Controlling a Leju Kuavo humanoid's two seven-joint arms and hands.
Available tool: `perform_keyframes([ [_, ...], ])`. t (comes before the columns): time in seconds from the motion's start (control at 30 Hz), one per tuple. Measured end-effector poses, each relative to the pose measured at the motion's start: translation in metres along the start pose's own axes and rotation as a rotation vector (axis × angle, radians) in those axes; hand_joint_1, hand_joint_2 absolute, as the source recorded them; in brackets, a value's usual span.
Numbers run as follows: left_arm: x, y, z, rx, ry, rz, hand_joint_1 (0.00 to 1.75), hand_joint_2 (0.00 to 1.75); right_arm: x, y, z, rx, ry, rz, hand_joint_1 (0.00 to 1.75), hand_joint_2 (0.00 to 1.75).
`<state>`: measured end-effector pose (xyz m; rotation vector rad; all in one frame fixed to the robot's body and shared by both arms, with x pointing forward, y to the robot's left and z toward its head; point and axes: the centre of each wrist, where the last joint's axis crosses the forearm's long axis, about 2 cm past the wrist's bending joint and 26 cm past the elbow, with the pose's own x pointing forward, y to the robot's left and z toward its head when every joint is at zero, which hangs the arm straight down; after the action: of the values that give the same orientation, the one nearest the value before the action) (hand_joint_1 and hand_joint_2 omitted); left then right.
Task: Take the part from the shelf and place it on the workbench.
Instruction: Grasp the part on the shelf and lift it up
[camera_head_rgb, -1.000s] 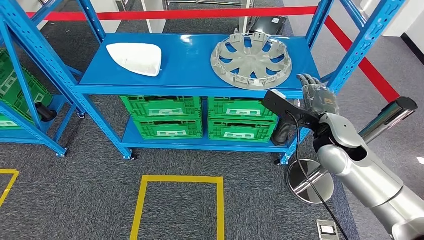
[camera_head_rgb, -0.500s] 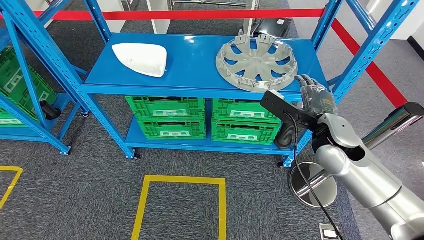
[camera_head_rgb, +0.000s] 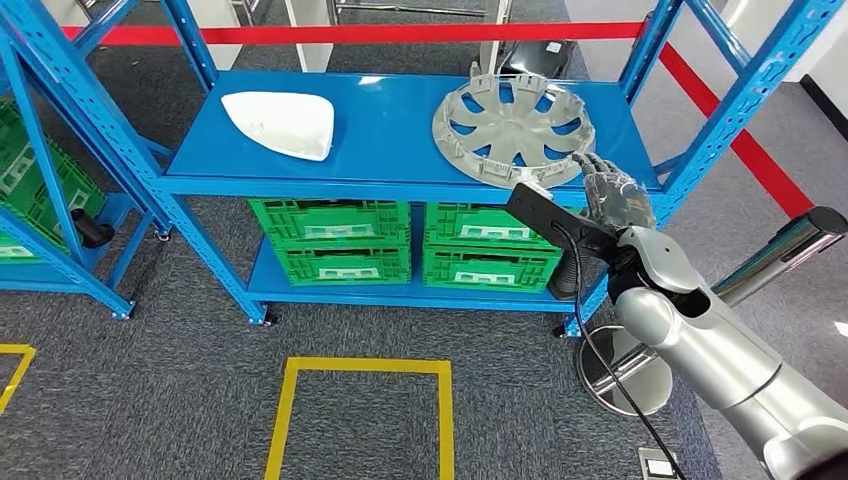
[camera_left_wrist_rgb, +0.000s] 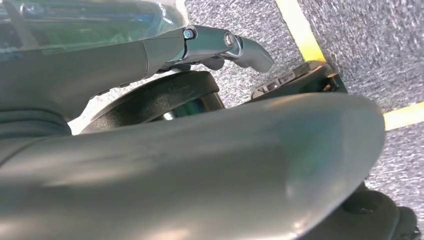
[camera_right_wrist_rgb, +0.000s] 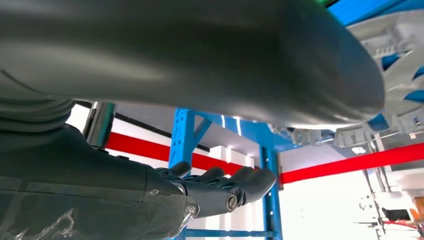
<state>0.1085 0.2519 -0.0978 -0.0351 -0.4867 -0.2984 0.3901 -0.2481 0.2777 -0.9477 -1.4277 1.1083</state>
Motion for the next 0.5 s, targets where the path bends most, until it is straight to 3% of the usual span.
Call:
perform_keyframes([
  [0.5, -0.0011, -0.0062, 0.0006, 0.003, -0.006, 0.002, 0.0, 0.0, -0.0077, 0.0022, 0.0021, 0.003, 0.016, 0.007, 0.0, 0.0],
])
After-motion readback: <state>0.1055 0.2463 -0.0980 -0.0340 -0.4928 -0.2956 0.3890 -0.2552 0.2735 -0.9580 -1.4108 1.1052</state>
